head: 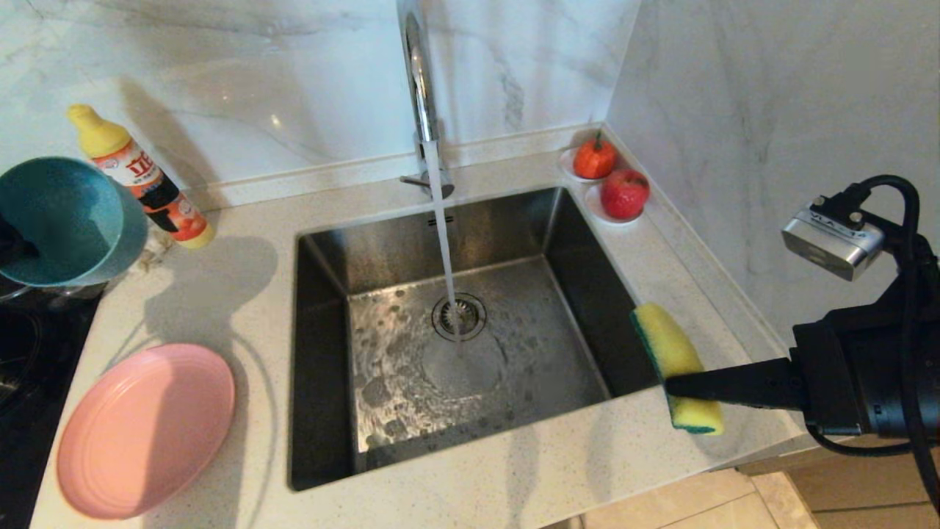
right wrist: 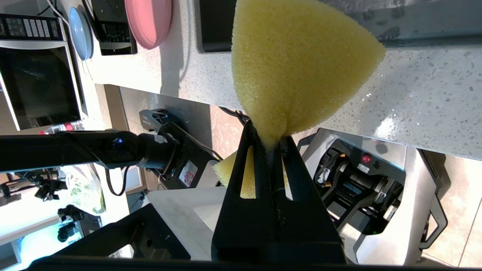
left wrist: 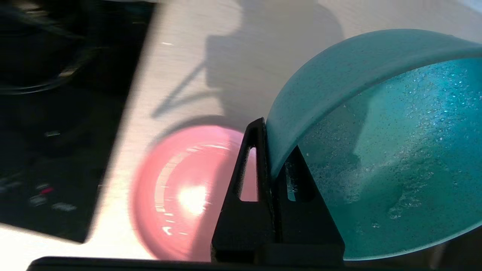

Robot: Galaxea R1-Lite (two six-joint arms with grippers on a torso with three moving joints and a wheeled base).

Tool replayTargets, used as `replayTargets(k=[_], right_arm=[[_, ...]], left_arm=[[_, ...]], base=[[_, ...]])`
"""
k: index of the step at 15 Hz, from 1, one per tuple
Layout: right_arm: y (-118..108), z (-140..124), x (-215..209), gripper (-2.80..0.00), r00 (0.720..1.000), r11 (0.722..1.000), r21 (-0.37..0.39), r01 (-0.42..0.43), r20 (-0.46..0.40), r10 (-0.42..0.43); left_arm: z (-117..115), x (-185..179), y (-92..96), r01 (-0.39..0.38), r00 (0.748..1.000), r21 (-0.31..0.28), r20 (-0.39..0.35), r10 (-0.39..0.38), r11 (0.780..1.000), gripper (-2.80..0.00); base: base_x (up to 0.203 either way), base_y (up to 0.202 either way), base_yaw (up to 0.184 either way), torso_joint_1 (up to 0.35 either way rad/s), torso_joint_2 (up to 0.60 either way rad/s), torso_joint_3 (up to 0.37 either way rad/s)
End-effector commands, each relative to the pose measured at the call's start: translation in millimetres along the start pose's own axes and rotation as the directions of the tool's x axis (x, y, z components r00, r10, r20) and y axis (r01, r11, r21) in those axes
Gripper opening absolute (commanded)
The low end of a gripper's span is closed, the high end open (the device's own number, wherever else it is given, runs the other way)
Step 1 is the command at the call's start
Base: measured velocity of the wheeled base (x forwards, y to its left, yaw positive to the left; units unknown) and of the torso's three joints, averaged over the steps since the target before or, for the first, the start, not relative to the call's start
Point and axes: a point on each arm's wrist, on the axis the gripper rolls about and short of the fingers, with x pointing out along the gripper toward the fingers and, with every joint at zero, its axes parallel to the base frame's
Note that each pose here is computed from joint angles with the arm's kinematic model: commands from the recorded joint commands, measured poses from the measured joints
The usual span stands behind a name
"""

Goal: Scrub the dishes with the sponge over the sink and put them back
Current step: Place the bowl on the table

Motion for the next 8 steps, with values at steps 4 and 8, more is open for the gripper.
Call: replayTargets(k=[4, 8], right_arm=[[-7, 2, 6, -2.8, 1.0, 1.0, 0.003, 0.028, -0.01, -0.028], [-11, 3, 15, -2.8, 0.998, 0.999, 0.015, 0.046, -0.031, -0.046]], left_arm=[[8, 23, 52.5, -0.186, 0.982, -0.11, -0.029, 0.184, 0.976, -2.8], [9, 52, 100.1, -0.309, 0.95, -0.178, -0.091, 0.297, 0.934, -2.8]], base=[[0.0, 0.0, 0.0, 0.0, 0.0, 0.0], [0.0, 0.0, 0.0, 0.0, 0.0, 0.0]])
